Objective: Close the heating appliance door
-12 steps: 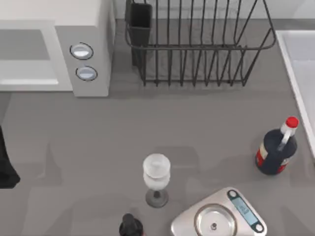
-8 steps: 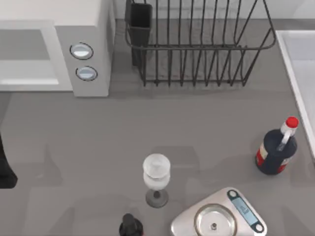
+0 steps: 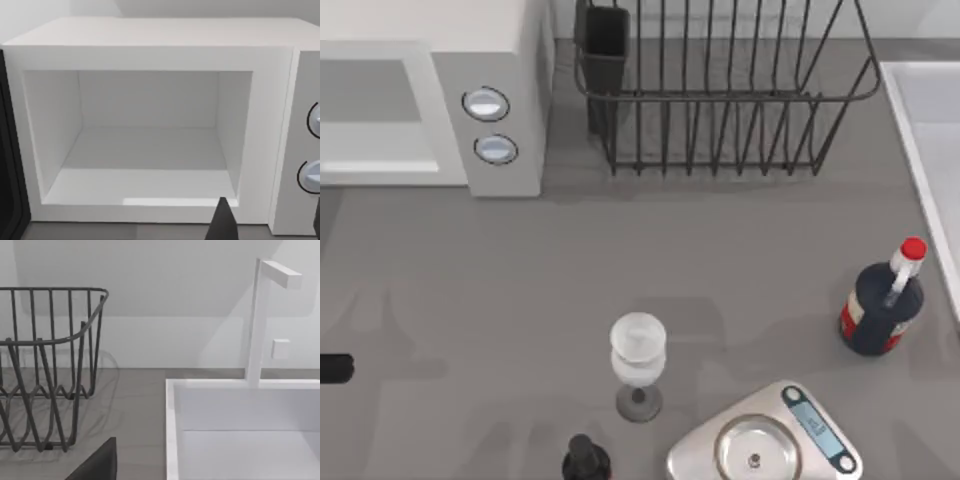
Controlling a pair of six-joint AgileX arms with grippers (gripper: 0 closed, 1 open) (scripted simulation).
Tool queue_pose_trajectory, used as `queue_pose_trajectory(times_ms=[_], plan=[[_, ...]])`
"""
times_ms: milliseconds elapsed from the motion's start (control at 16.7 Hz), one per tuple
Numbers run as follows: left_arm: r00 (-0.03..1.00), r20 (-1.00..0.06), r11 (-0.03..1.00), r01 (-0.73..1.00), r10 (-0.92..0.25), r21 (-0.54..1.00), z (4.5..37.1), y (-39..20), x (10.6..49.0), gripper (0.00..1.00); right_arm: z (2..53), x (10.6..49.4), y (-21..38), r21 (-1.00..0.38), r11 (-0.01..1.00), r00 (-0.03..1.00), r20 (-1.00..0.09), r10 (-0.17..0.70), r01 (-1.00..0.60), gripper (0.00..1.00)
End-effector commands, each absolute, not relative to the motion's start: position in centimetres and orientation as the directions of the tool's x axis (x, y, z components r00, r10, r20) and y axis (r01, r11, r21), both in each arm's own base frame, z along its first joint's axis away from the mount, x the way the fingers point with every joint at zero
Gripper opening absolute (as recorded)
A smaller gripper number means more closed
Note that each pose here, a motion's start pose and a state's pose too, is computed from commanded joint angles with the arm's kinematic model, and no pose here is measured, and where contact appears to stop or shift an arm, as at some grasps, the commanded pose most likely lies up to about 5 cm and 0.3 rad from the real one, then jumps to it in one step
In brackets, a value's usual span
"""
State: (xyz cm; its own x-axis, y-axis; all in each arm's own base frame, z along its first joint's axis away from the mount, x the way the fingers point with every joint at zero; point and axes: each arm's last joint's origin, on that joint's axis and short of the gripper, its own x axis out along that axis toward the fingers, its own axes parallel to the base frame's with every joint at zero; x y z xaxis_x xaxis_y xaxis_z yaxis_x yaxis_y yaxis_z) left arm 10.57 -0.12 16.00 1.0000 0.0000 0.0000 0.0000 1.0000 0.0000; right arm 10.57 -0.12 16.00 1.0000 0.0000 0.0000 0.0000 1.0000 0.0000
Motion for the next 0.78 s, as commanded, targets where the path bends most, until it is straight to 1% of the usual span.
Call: queue_pose_trajectory(times_ms=[120, 180, 780], plan=[[1.000, 0.000, 1.000, 0.000, 0.000, 0.000, 16.00, -0.12, 10.57, 0.02, 16.00, 10.57, -0.12, 0.000, 1.000, 1.000, 0.000, 0.000, 0.000, 1.00], [1.000, 0.000, 1.000, 0.000, 0.000, 0.000, 16.00, -0.12, 10.57, 0.00, 16.00, 10.57, -0.12, 0.000, 1.000, 1.000, 0.000, 0.000, 0.000, 1.00], [1.000, -0.004, 1.000, 0.000, 0.000, 0.000, 15.88, -0.24, 10.69, 0.00, 16.00, 10.57, -0.12, 0.000, 1.000, 1.000, 0.000, 0.000, 0.000, 1.00]])
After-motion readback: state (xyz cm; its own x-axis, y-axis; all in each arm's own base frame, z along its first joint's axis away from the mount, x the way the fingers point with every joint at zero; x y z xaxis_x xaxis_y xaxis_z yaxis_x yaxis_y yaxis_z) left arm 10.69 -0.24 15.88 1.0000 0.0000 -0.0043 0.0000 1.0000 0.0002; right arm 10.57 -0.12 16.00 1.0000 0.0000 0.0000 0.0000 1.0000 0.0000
